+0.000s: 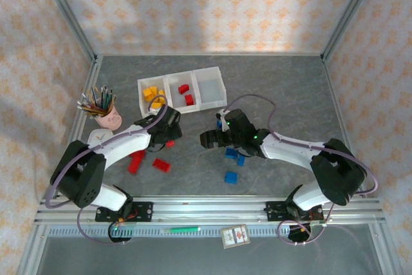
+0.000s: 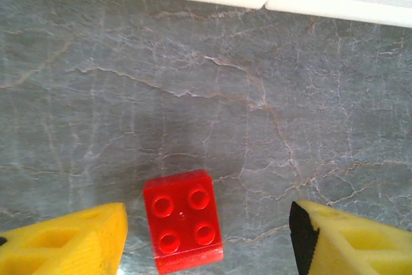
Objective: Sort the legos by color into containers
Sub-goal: Pick up the lego from the center of the table, then place the lego in the container.
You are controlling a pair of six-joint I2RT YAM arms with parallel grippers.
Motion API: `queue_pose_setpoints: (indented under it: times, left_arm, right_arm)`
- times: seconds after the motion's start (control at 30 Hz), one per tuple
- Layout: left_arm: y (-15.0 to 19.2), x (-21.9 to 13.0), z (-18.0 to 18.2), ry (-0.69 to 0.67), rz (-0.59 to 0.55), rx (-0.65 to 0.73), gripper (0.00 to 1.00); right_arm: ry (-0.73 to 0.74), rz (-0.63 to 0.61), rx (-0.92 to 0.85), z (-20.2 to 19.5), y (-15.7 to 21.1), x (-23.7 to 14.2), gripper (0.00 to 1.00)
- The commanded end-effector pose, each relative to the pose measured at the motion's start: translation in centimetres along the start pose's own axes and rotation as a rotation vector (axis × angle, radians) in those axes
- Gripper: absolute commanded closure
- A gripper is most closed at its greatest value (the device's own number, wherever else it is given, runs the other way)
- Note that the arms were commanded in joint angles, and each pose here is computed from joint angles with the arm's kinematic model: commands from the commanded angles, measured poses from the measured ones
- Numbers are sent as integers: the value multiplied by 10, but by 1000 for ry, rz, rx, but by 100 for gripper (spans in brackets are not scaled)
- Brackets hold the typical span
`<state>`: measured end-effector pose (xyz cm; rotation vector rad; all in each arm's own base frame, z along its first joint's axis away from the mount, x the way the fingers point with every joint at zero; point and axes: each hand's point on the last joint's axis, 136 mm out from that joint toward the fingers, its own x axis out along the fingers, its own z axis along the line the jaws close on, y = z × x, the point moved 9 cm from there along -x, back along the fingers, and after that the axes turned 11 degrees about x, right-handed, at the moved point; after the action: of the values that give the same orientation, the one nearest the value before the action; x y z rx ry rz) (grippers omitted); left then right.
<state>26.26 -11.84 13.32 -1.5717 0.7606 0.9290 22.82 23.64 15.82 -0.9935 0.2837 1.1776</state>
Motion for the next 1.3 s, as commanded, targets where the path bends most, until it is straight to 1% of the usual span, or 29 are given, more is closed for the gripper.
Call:
queue_pose_setpoints:
  times: [0.0, 0.1, 0.27, 0.5, 0.63, 0.73, 0.8, 0.9, 1.07, 1.17, 1.23, 1.27]
  left_arm:
    - [4, 9, -2, 1, 4, -10, 34]
    - [8, 15, 1, -34, 11, -4, 37]
    - [17, 25, 4, -52, 41, 4, 42]
    - [22, 34, 4, -59, 59, 11, 54]
    - [20, 32, 3, -55, 55, 21, 64]
    - [13, 24, 0, -33, 35, 20, 67]
    - [5, 14, -3, -8, 2, 16, 70]
    - [-12, -4, -9, 20, -59, 24, 71]
    - [-60, -29, -29, 22, -185, 65, 71]
    - [-94, -32, -42, 10, -243, 69, 71]
    - [-114, -28, -52, 11, -260, 69, 71]
    - [-123, -25, -57, -2, -272, 101, 71]
  right_arm:
    - [4, -45, -11, 4, -8, 0, 0]
    - [-2, -41, -3, 2, -6, 2, 0]
    - [-1, -36, -1, 2, -6, 4, 0]
    - [2, -34, -5, 2, -6, 6, 0]
    - [-2, -35, -4, 3, -7, 5, 0]
    - [-8, -44, -3, 5, -9, 2, 0]
    - [-17, -56, 2, 6, -13, -3, 0]
    - [-41, -90, 28, 7, -24, -14, 0]
    - [-39, -151, 84, -1, -47, -29, 0]
    - [-6, -194, 111, -7, -59, -35, 0]
    - [-1, -217, 120, -7, -66, -38, 0]
    - [4, -227, 123, -7, -69, -38, 0]
